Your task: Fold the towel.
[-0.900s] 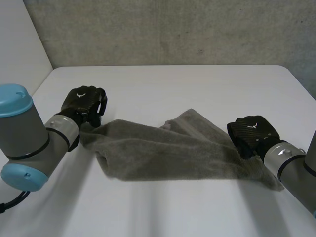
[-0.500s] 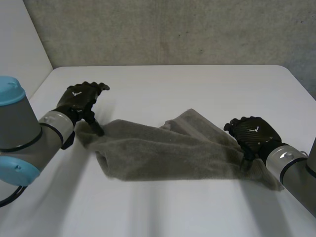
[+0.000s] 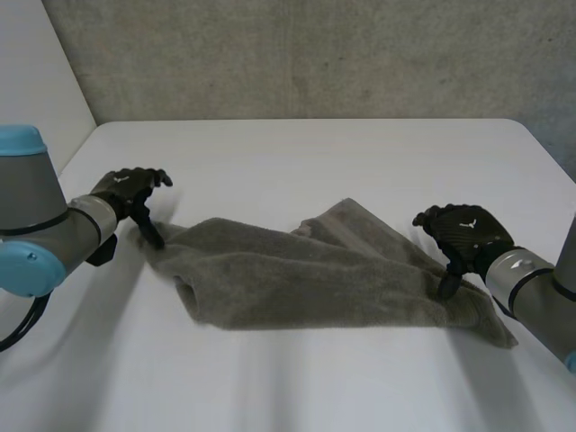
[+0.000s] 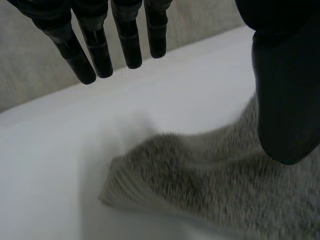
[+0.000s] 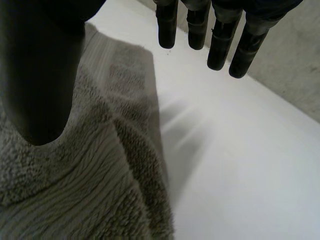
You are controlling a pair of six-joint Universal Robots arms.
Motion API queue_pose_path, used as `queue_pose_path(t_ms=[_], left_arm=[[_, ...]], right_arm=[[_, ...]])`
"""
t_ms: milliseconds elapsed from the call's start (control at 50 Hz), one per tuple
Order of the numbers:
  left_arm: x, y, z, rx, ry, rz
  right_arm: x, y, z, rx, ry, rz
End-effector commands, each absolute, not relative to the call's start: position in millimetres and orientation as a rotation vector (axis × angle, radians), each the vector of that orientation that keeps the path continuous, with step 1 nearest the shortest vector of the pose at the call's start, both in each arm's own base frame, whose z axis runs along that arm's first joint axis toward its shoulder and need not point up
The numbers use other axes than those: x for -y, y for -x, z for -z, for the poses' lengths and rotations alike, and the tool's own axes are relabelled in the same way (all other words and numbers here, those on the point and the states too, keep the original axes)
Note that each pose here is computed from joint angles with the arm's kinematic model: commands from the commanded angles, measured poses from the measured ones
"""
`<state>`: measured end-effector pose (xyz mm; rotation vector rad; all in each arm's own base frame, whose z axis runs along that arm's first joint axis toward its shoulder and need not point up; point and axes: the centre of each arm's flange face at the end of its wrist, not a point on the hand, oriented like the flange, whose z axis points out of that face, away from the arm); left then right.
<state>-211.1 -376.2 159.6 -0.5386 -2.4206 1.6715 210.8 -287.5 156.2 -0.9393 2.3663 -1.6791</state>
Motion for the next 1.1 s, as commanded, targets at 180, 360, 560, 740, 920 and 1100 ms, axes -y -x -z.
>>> queue_pose_path(t_ms=[180, 360, 560, 740, 920, 1100], left_arm=[[372.1, 210.4, -136.2, 2.497, 0.658, -1.626], [366.4, 210.3, -153.1, 2.466, 0.635, -1.651], [336.3, 213.2, -183.2, 2.413, 0.657, -1.683], [297.3, 223.9, -208.2, 2.339, 0.721, -1.683], [247.8, 238.9, -204.4, 2.324, 0.818, -1.534], [194.8, 235.5, -168.1, 2.401, 0.900, -1.308]], right_arm=[[301.0, -213.8, -127.9, -2.371, 0.961, 1.576], [299.2, -214.2, -124.5, -2.379, 0.958, 1.553], [285.8, -215.4, -137.8, -2.357, 0.982, 1.456], [256.3, -198.8, -198.6, -2.315, 1.165, 1.420], [230.2, -179.5, -212.6, -2.364, 1.391, 1.303], [209.3, -160.6, -199.8, -2.370, 1.632, 1.044]])
